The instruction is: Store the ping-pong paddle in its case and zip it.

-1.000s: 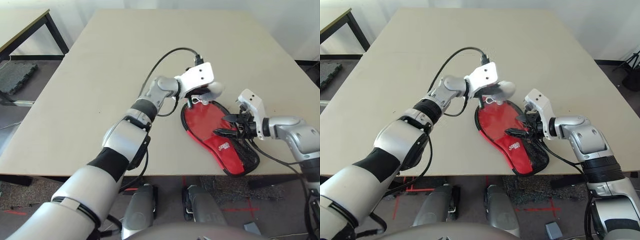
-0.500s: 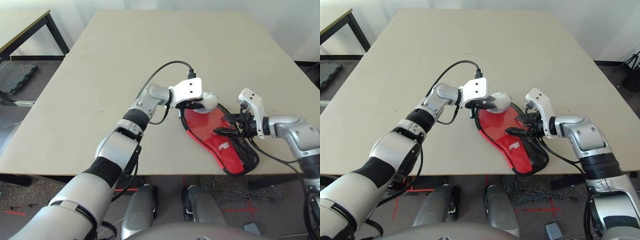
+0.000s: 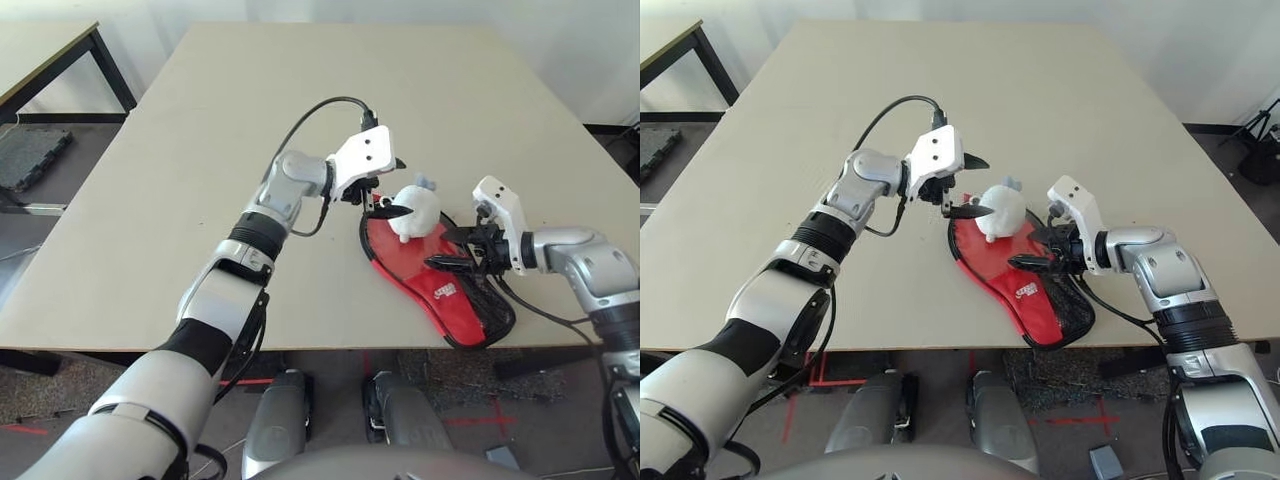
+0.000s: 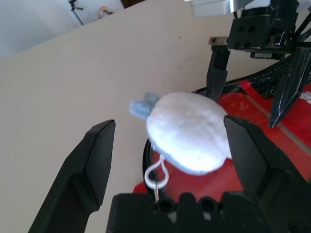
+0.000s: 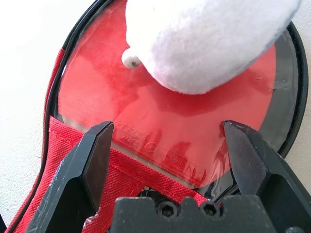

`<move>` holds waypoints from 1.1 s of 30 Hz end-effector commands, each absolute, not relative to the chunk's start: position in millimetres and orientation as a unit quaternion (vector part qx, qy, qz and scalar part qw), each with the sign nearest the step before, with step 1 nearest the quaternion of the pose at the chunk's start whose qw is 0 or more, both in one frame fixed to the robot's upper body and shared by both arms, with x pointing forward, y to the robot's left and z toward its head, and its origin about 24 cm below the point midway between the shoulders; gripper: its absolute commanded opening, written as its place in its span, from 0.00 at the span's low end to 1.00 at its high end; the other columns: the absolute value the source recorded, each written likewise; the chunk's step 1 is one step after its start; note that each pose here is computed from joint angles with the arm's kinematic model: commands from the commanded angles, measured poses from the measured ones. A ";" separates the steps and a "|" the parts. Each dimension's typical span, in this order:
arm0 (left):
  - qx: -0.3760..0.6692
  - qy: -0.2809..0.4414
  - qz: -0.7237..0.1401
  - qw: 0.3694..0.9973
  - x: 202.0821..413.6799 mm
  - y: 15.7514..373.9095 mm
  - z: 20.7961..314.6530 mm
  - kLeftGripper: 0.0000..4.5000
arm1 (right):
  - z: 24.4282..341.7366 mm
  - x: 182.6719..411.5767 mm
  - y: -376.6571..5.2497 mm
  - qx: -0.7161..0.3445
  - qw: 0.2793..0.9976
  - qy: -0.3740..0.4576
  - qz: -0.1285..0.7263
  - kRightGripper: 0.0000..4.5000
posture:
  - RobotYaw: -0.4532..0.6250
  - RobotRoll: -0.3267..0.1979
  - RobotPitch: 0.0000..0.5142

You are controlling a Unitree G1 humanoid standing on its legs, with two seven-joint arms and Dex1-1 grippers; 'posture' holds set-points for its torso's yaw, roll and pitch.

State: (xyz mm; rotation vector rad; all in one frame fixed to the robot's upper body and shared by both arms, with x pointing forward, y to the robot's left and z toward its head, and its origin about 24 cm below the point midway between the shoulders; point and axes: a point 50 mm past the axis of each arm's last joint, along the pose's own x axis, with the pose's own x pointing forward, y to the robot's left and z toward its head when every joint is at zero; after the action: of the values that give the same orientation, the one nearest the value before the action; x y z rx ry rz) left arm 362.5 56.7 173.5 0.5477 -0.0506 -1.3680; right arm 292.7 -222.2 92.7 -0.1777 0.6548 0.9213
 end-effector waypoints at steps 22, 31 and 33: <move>0.167 0.107 -0.650 0.734 323.0 50.8 113.7 0.99 | 144.8 289.8 -264.6 -0.110 0.831 0.327 0.437 1.00 | 0.46 0.62 0.15; 0.173 0.151 -0.640 0.733 320.6 36.0 84.6 0.99 | 160.3 294.5 -277.4 -0.120 0.844 0.312 0.419 1.00 | 0.44 0.62 0.14; 0.177 0.159 -0.633 0.737 322.4 33.7 79.0 0.99 | 162.2 295.0 -276.0 -0.121 0.845 0.307 0.421 1.00 | 0.44 0.62 0.14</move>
State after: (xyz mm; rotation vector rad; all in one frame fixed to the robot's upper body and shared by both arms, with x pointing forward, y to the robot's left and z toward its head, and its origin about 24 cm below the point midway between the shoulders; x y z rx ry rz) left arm 322.6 36.4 85.6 0.3601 0.3249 -1.3949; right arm 295.2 -274.9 160.2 -0.2646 0.6635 0.8848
